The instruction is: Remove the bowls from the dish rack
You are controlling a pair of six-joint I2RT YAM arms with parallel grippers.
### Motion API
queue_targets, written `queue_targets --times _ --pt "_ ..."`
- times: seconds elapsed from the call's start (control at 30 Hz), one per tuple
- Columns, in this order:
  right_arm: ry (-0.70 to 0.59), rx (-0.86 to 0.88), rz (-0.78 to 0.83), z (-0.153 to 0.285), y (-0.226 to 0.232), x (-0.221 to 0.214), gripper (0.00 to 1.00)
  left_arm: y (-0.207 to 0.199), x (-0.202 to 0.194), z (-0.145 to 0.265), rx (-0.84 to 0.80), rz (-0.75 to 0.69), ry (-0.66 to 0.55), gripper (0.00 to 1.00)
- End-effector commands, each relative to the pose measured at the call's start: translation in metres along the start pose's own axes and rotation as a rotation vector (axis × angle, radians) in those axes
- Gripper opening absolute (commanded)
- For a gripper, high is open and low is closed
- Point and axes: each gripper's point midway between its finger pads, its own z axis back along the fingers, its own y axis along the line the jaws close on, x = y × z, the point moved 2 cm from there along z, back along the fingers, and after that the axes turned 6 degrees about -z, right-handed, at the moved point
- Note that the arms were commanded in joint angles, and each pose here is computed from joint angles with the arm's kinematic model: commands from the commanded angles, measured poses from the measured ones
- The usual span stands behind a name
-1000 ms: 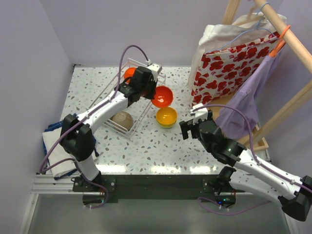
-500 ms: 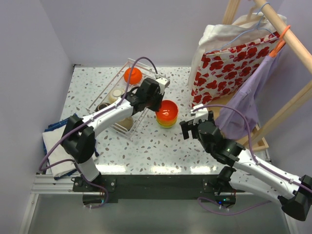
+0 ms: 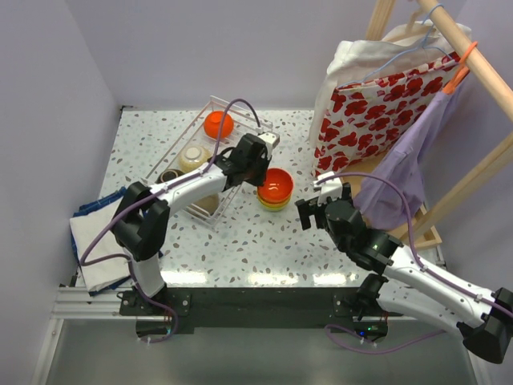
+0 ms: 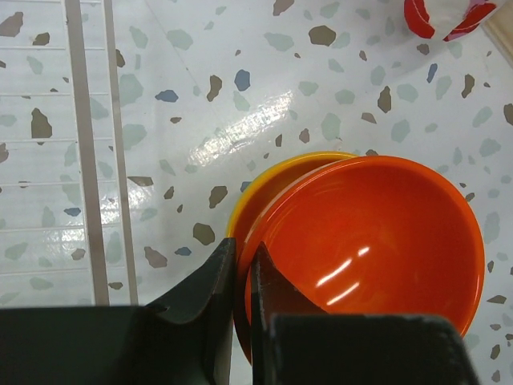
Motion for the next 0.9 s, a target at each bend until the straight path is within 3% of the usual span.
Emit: queue_targets --times 0.0,0.5,0.73,0.87 --pt "-0.042 0.0 -0.042 -0.001 0.001 0.007 0.99 -0.002 0.012 -0.005 -0.003 0.015 -0.062 0.04" --pt "-0.031 0.019 -0.039 -0.002 0.006 0.006 0.99 -0.008 0.007 -0.007 -0.038 0.031 -0.072 0.11" --pt "-0.033 0.023 -0.041 -0.001 0.006 0.007 0.99 -0.004 0.015 0.003 -0.01 0.026 -0.1 0.36" --pt "-0.036 0.022 -0.042 -0.001 0.005 0.008 0.99 -0.001 0.028 0.018 0.013 0.009 -0.14 0.46"
